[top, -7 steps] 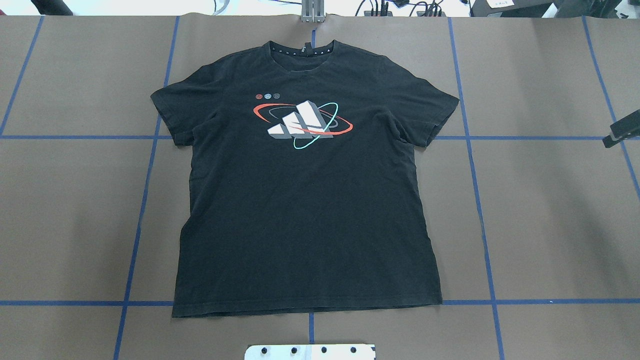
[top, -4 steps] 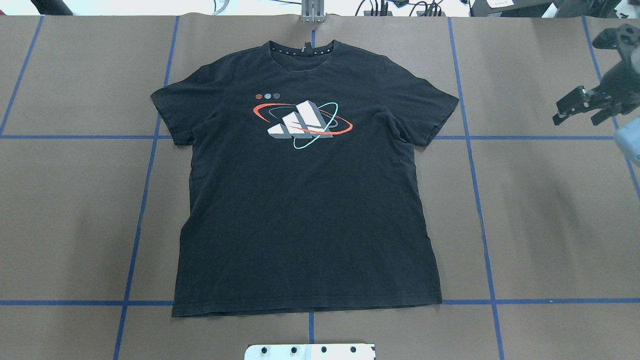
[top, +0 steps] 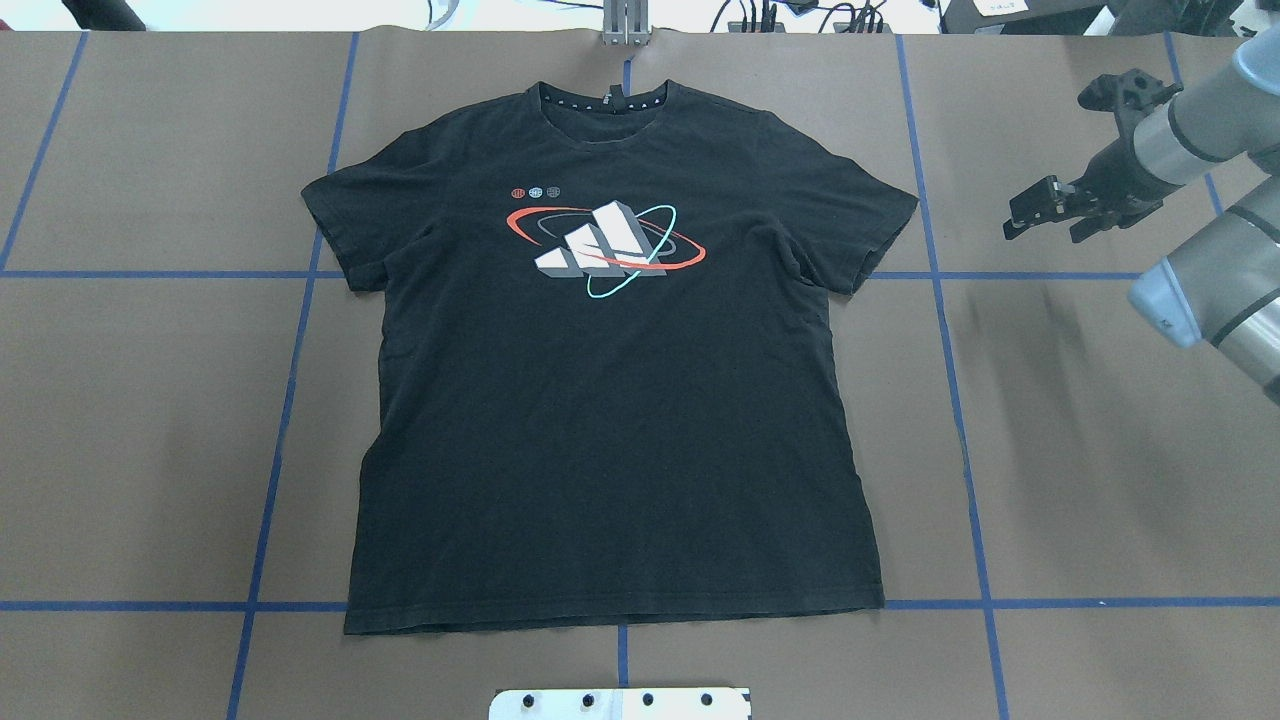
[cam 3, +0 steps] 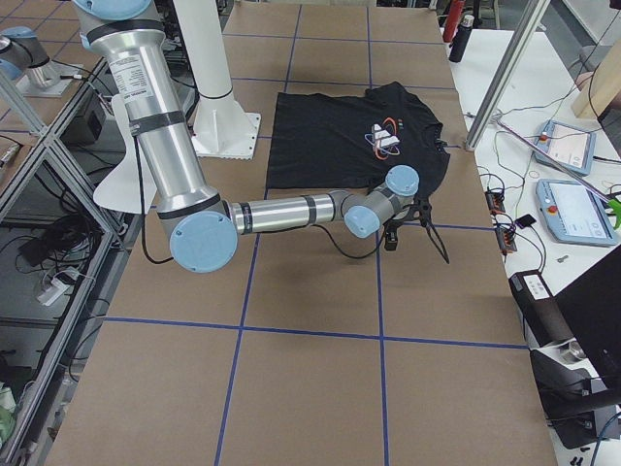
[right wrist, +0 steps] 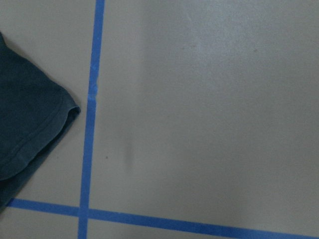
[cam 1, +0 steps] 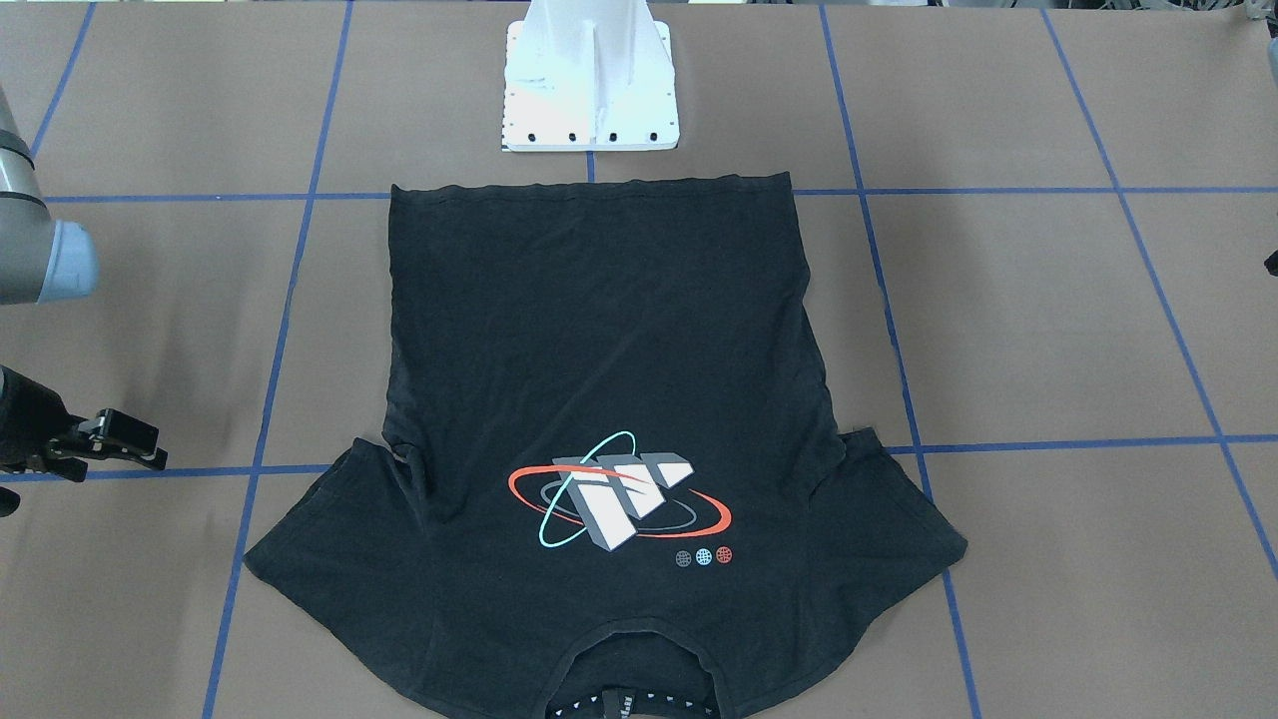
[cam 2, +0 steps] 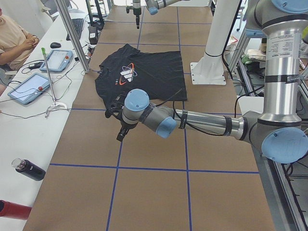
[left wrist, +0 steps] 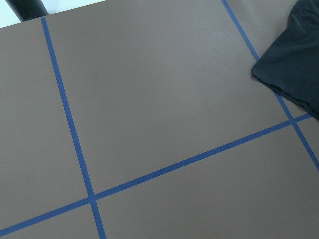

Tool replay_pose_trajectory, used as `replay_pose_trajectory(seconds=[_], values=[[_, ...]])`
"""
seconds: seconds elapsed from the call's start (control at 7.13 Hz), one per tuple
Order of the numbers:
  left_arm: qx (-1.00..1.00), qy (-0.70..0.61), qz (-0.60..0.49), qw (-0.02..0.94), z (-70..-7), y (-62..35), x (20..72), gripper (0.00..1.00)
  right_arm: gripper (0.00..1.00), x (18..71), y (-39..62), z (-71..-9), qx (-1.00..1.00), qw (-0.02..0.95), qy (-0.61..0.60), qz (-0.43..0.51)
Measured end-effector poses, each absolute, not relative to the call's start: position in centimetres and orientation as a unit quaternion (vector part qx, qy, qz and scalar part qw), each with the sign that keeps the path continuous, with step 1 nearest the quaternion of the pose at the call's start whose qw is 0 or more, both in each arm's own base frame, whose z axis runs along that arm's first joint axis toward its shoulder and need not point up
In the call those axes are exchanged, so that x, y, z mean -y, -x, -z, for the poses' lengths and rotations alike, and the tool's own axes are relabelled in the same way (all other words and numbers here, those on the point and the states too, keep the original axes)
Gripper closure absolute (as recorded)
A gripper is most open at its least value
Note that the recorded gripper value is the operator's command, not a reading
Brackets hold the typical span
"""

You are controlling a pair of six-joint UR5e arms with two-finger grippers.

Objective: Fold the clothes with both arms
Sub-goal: 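Move the right gripper toward the shirt's shoulder nearest it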

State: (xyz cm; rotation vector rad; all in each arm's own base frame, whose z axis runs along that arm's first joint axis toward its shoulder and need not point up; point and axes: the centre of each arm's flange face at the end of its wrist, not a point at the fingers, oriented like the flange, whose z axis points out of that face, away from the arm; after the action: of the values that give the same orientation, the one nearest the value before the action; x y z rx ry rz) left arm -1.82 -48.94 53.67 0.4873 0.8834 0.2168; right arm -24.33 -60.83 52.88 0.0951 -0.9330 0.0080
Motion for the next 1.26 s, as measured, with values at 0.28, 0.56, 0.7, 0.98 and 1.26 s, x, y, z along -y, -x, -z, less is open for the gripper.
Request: replay_pose_trajectory(seconds=[0.28, 0.56, 0.7, 0.98, 1.26], values=[[-0.423, -0.236, -0.108, 0.868, -53.5, 1.6, 49.1, 0.0, 0.01, 61.0, 26.5, -51.5, 0.453, 0.889, -0.066, -0.009], [-0.425, -0.234, -0.113, 0.867, -53.4, 1.0, 49.3, 0.0, 0.06, 60.4, 29.5, -50.3, 0.452, 0.887, -0.09, -0.014], [-0.425, -0.231, -0.113, 0.868, -53.6, 0.8, 49.2, 0.0, 0.06, 60.7, 31.0, -49.8, 0.448, 0.888, -0.099, -0.019], [-0.426, -0.229, -0.113, 0.868, -53.8, 0.8, 49.2, 0.0, 0.12, 63.3, 33.3, -48.5, 0.437, 0.892, -0.107, -0.04], [-0.434, -0.225, -0.114, 0.865, -53.8, 0.7, 49.1, 0.0, 0.16, 65.3, 34.5, -47.7, 0.43, 0.893, -0.098, -0.092]])
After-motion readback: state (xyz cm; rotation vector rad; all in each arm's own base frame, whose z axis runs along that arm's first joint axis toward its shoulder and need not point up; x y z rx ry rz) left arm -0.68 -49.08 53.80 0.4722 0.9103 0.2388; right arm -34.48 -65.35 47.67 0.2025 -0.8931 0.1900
